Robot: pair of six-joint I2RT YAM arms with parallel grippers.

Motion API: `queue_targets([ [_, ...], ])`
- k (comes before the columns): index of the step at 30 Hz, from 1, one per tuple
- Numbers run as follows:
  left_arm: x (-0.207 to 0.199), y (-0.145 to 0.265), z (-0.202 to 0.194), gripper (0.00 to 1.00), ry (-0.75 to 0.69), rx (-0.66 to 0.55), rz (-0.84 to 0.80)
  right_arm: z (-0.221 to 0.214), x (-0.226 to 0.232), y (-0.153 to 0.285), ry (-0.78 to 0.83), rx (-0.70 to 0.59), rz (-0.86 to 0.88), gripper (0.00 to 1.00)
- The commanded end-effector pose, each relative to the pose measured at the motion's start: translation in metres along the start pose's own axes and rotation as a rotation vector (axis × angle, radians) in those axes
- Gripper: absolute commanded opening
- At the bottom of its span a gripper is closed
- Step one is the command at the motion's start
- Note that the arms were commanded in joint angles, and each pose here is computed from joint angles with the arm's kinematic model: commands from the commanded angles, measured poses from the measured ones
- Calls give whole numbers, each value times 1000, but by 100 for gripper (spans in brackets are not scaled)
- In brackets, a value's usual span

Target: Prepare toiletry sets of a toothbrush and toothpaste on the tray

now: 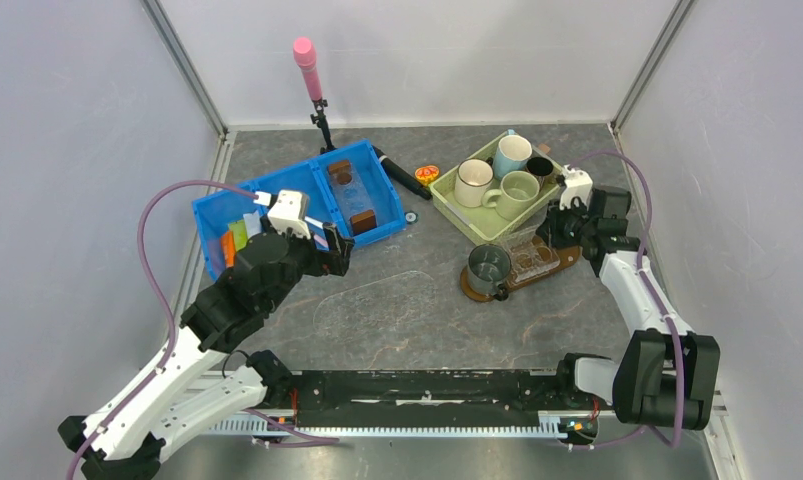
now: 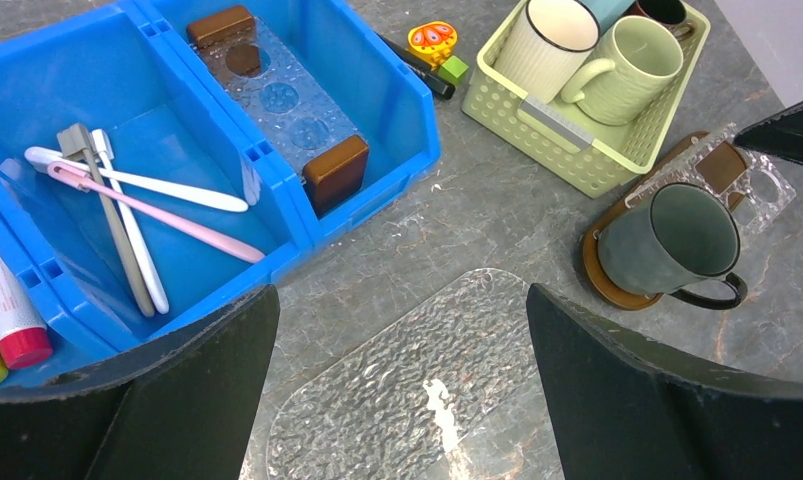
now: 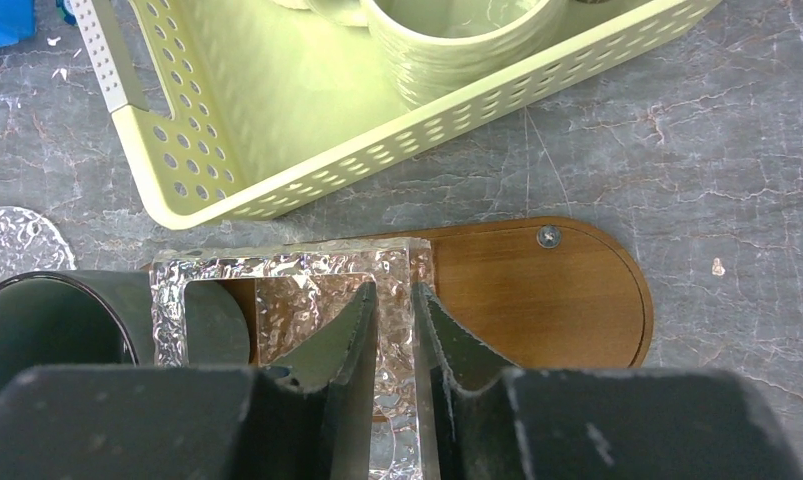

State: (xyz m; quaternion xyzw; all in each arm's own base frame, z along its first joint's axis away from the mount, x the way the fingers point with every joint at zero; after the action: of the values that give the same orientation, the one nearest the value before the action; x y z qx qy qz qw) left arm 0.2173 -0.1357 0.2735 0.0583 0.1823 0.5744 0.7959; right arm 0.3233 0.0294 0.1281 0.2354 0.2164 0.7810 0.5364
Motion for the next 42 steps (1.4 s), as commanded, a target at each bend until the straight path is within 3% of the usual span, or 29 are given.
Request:
queue_targets([
  [1,-6,0,7,100,8,-26,-27,3,7,-3,14,-22,52,24],
  [7,-5,1,7,100,10,-29,-25,-1,6,-4,15,-4,52,27],
  [13,-3,2,7,100,10,-32,-18,11,-1,2,26,-27,-1,41],
  [24,0,6,12,100,13,-50,-7,58,-15,33,51,-139,-142,73],
  [26,1,7,14,100,11,-55,-2,76,-13,45,48,-186,-156,86],
  [27,2,8,15,100,10,-58,2,83,-12,51,44,-210,-161,97],
  [34,11,19,23,100,9,-82,38,122,-26,119,-54,-422,-403,98],
  [42,32,27,27,100,18,-97,150,127,2,170,10,-642,-375,98],
])
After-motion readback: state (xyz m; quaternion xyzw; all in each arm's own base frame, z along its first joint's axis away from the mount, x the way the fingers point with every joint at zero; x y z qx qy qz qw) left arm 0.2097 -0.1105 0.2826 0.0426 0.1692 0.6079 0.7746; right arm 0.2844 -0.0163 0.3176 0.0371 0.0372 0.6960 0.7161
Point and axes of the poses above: each gripper's point midway between its finger pads, its own y axis back along the fingers, its own x axis along the line the jaws close on, z = x × y, the point moved 1 cm from there along y, back along the fingers, and after that the axes turned 1 degree about y, right-handed, at the moved point
